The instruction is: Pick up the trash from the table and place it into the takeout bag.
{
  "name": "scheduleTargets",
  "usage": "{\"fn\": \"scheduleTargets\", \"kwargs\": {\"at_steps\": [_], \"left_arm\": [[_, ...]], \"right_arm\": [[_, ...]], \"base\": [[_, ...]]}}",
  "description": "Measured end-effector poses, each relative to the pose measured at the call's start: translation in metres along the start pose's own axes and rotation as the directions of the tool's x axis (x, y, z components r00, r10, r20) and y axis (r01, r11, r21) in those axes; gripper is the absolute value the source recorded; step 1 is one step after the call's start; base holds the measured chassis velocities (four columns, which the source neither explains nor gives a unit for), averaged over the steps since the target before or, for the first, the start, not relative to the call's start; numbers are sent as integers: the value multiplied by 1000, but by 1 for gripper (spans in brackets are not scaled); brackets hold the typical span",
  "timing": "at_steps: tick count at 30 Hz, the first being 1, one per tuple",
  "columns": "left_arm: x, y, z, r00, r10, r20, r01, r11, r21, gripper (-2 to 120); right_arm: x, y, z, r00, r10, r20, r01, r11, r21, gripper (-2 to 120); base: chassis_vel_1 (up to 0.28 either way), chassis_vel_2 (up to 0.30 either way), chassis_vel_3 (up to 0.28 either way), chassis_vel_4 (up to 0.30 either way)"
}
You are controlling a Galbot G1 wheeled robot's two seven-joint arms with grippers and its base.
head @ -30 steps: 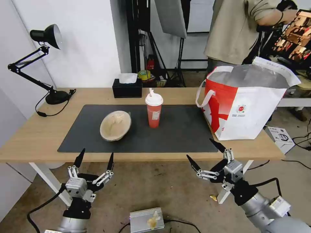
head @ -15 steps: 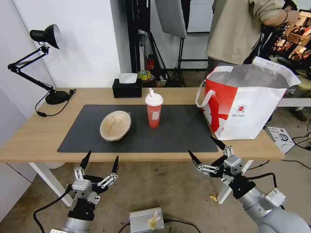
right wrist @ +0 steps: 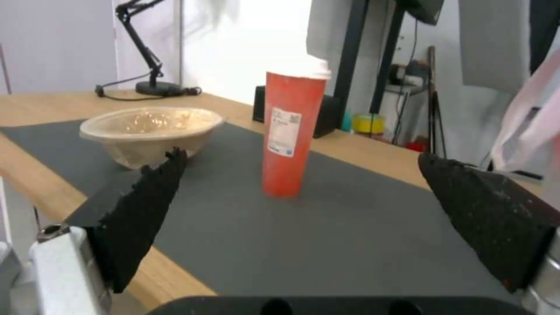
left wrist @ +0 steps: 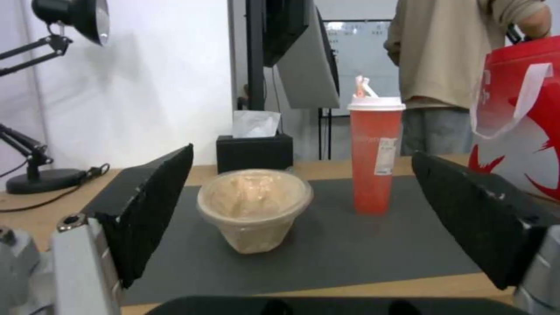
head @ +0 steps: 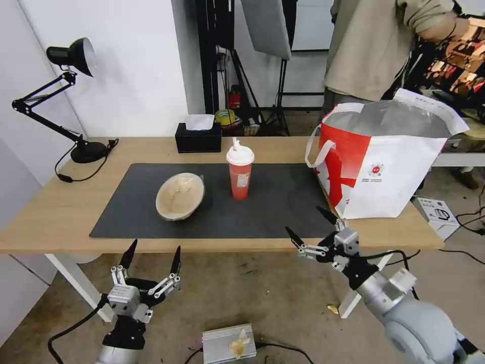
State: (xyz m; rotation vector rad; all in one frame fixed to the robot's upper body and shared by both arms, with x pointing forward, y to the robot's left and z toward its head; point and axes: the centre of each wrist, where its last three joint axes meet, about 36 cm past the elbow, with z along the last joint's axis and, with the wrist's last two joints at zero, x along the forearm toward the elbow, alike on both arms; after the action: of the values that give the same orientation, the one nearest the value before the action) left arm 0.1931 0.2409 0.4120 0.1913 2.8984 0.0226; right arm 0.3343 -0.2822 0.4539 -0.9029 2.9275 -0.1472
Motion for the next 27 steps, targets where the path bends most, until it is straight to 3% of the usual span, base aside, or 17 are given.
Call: {"fn": "scheduleTargets", "kwargs": {"at_steps": [9, 27], "left_arm": [[6, -1, 0, 1000, -25, -6, 25, 1000, -12, 100], [13, -3, -1, 997, -71, -8, 71, 997, -28, 100]], "right_arm": [[-41, -4, 20, 999, -22, -49, 18, 997, -72, 100], [-127, -14, 42, 996, -66, -63, 60, 993, -100, 100]], "base": [[0, 0, 0, 0], [0, 0, 0, 0]]}}
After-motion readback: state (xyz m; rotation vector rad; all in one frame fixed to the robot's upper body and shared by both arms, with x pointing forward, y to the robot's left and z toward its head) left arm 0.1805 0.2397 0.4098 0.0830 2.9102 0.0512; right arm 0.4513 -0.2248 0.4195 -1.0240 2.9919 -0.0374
